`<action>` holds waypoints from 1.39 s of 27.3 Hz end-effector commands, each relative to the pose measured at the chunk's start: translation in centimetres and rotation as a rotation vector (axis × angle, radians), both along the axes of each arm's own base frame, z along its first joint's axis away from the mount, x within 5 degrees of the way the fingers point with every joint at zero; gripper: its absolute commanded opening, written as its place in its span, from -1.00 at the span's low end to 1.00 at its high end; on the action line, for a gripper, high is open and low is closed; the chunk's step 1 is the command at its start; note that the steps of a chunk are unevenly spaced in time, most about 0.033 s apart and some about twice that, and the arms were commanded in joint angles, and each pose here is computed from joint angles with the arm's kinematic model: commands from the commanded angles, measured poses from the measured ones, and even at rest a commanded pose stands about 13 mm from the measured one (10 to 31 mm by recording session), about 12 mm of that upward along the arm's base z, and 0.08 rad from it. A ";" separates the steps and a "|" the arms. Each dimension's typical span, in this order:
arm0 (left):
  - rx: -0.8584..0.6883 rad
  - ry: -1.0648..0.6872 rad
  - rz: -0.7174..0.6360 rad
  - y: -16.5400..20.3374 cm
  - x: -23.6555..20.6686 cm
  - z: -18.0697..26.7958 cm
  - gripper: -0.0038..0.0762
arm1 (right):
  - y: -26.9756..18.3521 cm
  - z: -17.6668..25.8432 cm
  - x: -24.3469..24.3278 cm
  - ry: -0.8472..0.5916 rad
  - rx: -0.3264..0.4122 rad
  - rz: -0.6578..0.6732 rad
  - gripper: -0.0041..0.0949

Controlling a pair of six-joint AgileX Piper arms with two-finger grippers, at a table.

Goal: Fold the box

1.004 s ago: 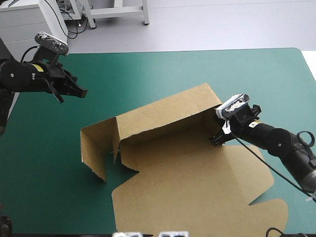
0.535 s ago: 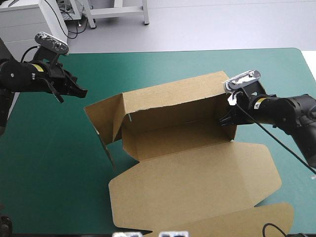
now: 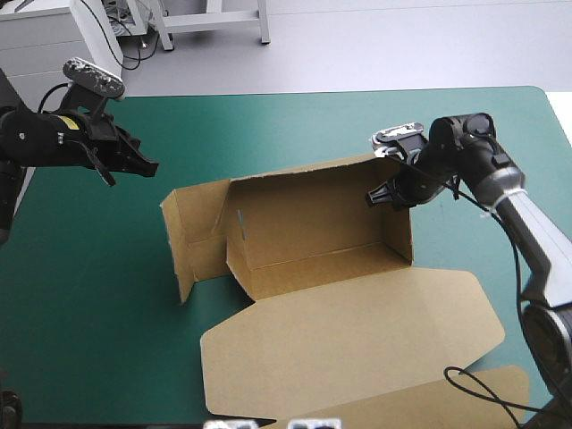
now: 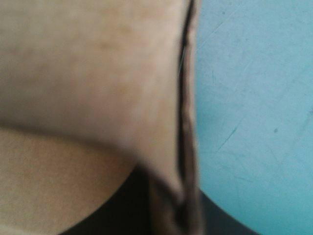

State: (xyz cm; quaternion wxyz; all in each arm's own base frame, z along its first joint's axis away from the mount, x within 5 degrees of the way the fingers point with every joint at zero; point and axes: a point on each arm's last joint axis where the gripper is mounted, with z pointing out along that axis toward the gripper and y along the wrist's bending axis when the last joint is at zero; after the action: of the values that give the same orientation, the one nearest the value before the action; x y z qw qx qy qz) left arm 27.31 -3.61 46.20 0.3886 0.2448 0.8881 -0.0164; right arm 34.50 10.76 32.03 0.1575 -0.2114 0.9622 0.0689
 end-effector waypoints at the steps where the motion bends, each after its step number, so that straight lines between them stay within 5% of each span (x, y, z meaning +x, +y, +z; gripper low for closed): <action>1: -0.035 -0.110 0.000 -0.1 -1.3 2.2 -0.92 | 0.7 1.3 1.9 -0.028 0.022 0.002 -0.96; 5: -0.035 -0.110 0.000 -0.1 -1.3 2.2 -0.92 | 1.6 -0.2 4.8 -0.019 0.029 -0.021 -0.82; 9: -0.035 -0.110 0.000 -0.1 -1.3 2.2 -0.92 | 1.7 -0.5 5.4 -0.049 0.033 -0.012 -0.06; 12: -0.035 -0.110 0.000 -0.1 -1.3 2.2 -0.92 | 1.7 0.0 5.4 -0.084 0.035 -0.001 0.23; 29: -0.024 -0.112 0.000 0.0 -1.2 2.2 -0.92 | 0.0 10.8 -0.4 -0.307 0.104 -0.015 0.26; 38: -0.011 -0.079 -0.002 0.1 -1.4 2.0 -0.92 | -0.1 8.5 0.9 -0.248 0.046 -0.050 0.26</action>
State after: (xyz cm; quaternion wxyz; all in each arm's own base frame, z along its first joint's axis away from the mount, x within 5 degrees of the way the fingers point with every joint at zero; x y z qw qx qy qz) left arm 27.13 -3.59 46.03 0.3759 0.2473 0.8929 -0.0173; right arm 35.73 10.92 39.66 0.2689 -0.1946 0.9407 0.0701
